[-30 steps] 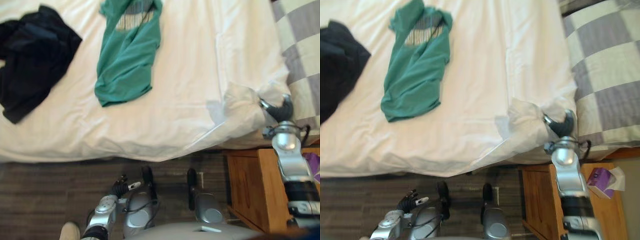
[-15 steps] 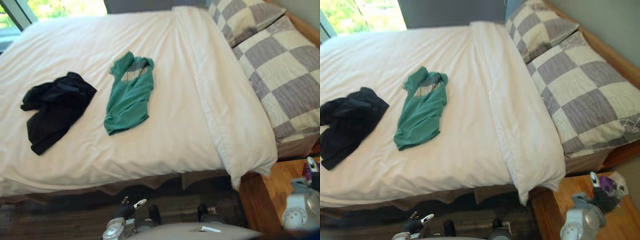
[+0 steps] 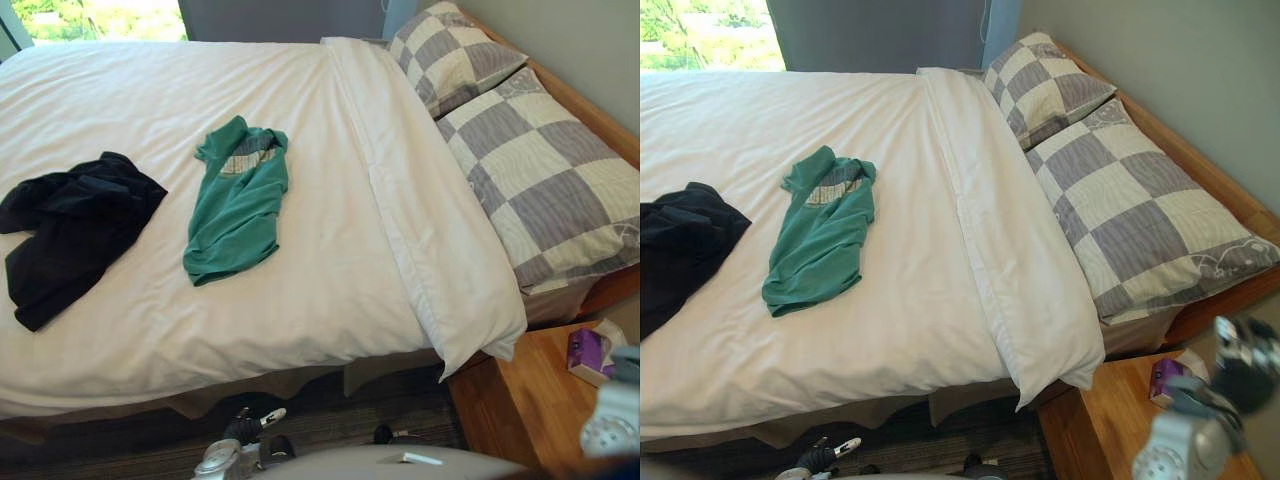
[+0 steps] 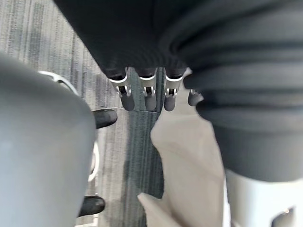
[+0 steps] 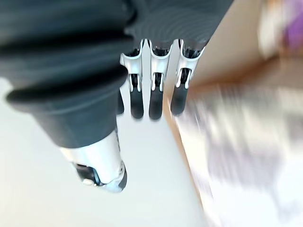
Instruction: Tidy the bed and pick cloth on bed and put in laundry
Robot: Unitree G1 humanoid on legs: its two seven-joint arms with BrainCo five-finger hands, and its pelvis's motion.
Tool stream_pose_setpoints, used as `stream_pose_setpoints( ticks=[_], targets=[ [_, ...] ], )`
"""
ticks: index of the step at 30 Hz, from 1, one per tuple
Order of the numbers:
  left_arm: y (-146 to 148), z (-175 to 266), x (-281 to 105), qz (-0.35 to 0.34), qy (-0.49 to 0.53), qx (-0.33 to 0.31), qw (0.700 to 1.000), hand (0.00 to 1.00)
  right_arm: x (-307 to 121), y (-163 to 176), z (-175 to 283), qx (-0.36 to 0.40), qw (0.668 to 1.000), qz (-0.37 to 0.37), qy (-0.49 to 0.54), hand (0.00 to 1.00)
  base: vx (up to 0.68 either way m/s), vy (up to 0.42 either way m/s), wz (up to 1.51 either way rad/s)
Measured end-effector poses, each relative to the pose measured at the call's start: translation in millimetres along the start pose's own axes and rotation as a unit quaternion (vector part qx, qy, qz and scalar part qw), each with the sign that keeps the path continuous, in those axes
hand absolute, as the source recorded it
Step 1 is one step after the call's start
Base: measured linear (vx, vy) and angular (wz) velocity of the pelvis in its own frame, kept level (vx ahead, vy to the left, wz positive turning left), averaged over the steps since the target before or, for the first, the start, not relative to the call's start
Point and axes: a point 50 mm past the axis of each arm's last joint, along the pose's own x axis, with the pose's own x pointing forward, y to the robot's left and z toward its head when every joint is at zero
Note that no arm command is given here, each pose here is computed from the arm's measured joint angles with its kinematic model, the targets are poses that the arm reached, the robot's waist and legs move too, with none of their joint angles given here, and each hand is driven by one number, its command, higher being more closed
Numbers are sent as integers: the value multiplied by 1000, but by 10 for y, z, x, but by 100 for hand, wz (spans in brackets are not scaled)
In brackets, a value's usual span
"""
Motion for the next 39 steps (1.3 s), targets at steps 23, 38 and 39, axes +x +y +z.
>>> stream_pose_setpoints(
  ticks=[23,38,39],
  targets=[
    [-734,1436,74,-89,-185,-40,978,0,429,1997,848,523,790,304,-102,100,-14,-11,15],
    [-840,1867,-22,-78,-257,-109,957,0,513,1864,1008,604,682,342,-232,100,-29,-19,7],
    [-838,1867,-22,-79,-258,-115,956,0,503,1816,965,594,684,354,-234,100,7,5,-10]
  ],
)
